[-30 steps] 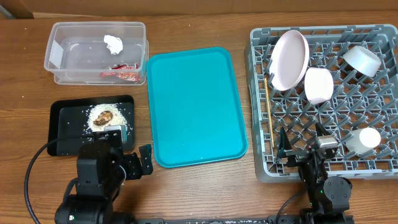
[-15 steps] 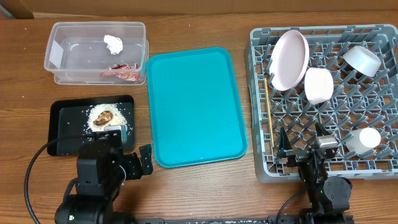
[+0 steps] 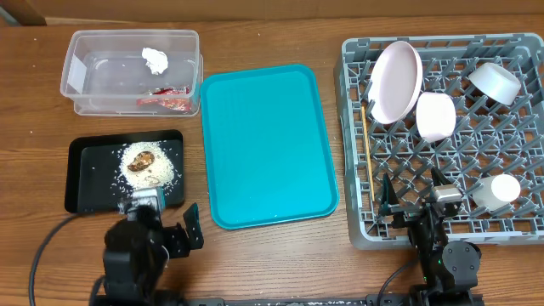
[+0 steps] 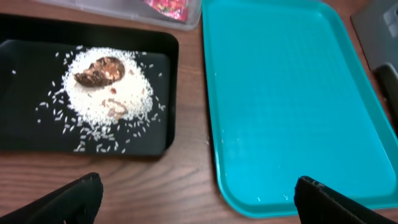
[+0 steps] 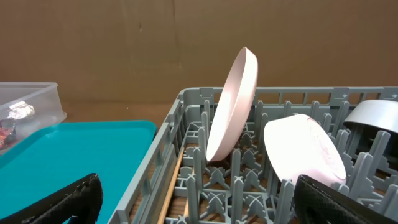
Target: Sort waste into correct bins and load items into the dishwasher
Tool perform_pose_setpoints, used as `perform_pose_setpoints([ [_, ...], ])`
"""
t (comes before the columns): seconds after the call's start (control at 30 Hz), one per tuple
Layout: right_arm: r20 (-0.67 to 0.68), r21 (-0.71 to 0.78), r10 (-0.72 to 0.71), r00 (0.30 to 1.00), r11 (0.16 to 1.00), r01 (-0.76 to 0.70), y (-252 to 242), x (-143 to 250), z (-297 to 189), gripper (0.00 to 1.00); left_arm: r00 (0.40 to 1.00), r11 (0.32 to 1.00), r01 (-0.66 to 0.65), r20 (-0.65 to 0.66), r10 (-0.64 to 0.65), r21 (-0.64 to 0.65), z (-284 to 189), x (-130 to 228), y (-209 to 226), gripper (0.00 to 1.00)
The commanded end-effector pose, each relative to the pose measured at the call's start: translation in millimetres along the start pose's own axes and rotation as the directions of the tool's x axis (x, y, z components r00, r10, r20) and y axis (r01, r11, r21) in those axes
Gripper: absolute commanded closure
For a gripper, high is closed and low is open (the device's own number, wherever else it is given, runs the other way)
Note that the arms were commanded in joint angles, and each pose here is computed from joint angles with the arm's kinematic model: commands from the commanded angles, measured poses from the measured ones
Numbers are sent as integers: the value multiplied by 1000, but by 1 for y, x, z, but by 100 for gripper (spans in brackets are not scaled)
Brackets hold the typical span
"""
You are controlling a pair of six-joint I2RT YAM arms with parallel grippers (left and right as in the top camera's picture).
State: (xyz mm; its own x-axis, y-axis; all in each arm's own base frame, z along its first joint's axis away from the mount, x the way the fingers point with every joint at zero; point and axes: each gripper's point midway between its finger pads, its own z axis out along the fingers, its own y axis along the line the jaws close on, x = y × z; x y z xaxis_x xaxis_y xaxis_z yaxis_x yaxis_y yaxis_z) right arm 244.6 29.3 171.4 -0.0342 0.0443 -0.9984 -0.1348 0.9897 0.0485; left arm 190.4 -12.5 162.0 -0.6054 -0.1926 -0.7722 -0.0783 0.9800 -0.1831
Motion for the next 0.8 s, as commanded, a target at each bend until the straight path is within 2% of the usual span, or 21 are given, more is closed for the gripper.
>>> perform_pose_setpoints([
  [0.0, 7, 2, -4, 1000, 1000, 4, -1, 1, 0, 0, 998, 1000, 15, 59, -14, -14, 11, 9, 7, 0],
  [0.23, 7, 2, -4, 1000, 1000, 4, -1, 1, 0, 0, 961, 999, 14, 275, -26, 47, 36, 2, 5, 0],
  [0.43, 7, 2, -4, 1000, 1000, 4, -1, 1, 0, 0, 886, 996, -11, 462, -32, 89, 45, -21, 0, 0],
  [0.57, 7, 2, -4, 1000, 1000, 4, -1, 1, 0, 0, 796, 992, -95, 605, 30, 77, 37, -44, -6, 0],
  [0.7, 6, 2, -4, 1000, 1000, 4, -1, 1, 0, 0, 745, 979, -205, 651, 143, 19, 28, -53, -12, 0],
  [0.77, 6, 2, -4, 1000, 1000, 4, -1, 1, 0, 0, 744, 969, -247, 641, 187, 3, 30, -50, -14, 0],
])
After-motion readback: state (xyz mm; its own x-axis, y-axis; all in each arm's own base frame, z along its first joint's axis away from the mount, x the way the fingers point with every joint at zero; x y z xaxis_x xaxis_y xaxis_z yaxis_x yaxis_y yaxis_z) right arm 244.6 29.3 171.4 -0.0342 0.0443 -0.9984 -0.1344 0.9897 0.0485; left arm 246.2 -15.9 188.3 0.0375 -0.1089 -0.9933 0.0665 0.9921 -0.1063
